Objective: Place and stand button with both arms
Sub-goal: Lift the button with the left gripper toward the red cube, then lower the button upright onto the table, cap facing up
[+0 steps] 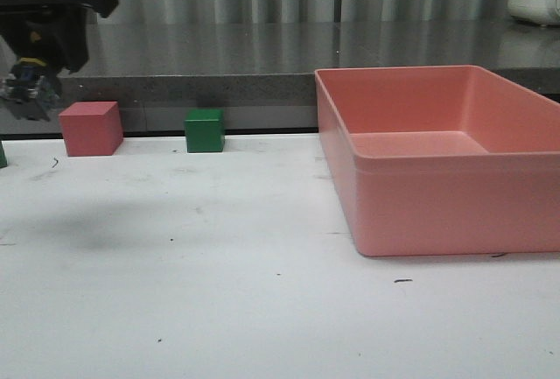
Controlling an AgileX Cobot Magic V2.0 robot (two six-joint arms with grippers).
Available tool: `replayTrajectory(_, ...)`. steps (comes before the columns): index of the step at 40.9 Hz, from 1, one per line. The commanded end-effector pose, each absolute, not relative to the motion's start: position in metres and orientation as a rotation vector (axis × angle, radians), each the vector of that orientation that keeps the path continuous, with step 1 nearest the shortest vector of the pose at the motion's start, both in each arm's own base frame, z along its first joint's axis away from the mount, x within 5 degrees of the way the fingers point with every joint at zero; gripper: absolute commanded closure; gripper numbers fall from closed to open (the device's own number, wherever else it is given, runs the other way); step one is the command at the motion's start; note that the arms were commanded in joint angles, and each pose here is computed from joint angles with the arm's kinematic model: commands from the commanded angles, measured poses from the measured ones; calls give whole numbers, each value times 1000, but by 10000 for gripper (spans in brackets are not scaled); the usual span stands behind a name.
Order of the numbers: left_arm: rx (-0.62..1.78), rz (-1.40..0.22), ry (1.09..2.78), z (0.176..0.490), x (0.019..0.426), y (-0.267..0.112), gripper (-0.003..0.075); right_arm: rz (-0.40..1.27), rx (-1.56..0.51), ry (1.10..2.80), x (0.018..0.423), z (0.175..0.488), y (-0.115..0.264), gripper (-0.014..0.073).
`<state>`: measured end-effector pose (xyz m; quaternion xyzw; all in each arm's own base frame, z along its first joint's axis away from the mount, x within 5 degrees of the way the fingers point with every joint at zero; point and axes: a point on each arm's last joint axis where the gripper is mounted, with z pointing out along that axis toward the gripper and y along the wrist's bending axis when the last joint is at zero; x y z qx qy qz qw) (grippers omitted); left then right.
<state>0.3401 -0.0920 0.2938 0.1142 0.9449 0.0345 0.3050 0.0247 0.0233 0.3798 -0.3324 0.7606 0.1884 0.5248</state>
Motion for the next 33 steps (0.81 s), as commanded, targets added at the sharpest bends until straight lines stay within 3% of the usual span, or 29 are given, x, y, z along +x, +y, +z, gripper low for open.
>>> replayTrajectory(1, 273, 82, 2354, 317, 326, -71, 517, 464, -763, 1734, 26, 392, 25, 148)
replayTrajectory(7, 240, -8, 2292, 307, 306, -56, 517, 464, -763, 1734, 26, 392, 25, 148)
replayTrajectory(15, 268, -61, 2061, 298, 272, -53, 517, 464, -763, 1734, 26, 392, 25, 148)
replayTrajectory(24, 266, -122, 1747, 267, 235, -50, 517, 464, -763, 1734, 26, 392, 25, 148)
replayTrajectory(33, 252, -170, 1578, 241, 222, -51, 517, 464, -763, 1734, 26, 392, 25, 148)
